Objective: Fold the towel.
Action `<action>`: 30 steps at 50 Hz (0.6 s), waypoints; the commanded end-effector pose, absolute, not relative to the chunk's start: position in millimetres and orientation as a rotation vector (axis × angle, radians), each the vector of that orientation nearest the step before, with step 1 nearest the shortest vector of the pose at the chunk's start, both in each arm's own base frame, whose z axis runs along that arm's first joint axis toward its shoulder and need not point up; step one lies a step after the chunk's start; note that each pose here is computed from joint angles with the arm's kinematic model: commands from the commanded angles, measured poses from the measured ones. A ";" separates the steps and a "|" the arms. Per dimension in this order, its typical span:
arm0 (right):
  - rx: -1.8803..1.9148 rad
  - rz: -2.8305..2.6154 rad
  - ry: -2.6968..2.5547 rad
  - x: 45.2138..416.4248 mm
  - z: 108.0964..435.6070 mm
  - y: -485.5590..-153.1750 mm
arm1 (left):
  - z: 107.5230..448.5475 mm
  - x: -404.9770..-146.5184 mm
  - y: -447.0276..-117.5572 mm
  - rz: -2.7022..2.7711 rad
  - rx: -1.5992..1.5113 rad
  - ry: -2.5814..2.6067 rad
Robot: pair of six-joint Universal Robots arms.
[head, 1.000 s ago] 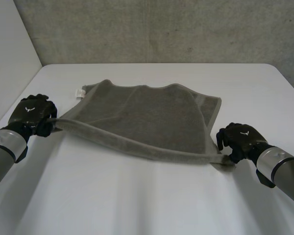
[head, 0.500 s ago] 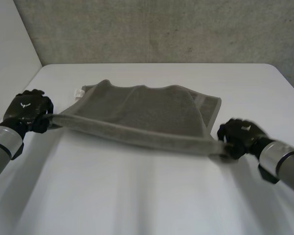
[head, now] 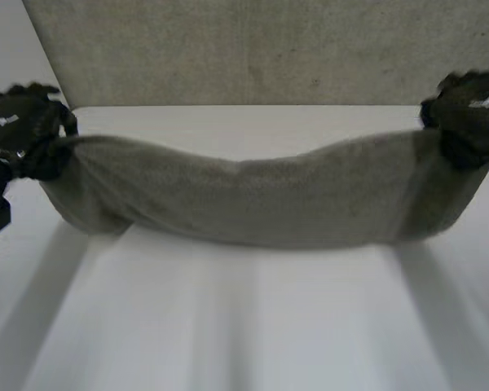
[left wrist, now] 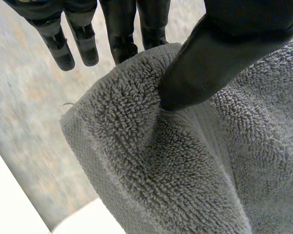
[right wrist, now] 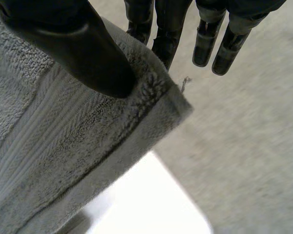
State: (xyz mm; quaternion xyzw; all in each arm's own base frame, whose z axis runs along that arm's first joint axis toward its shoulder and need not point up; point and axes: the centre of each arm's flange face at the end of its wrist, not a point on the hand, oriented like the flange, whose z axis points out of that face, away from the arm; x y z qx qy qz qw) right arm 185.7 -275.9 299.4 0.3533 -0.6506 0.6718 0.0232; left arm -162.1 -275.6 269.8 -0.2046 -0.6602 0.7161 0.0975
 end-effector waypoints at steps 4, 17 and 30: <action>1.245 1.849 -2.134 191.0 239.4 -286.2 | 204.0 -162.4 -301.8 1.880 -0.608 -2.154; 1.295 1.761 -2.253 198.8 193.1 -329.2 | 178.4 -181.5 -344.7 1.848 -0.750 -2.155; 1.267 1.807 -2.213 203.7 173.5 -370.6 | 163.8 -202.8 -394.0 1.867 -0.789 -2.118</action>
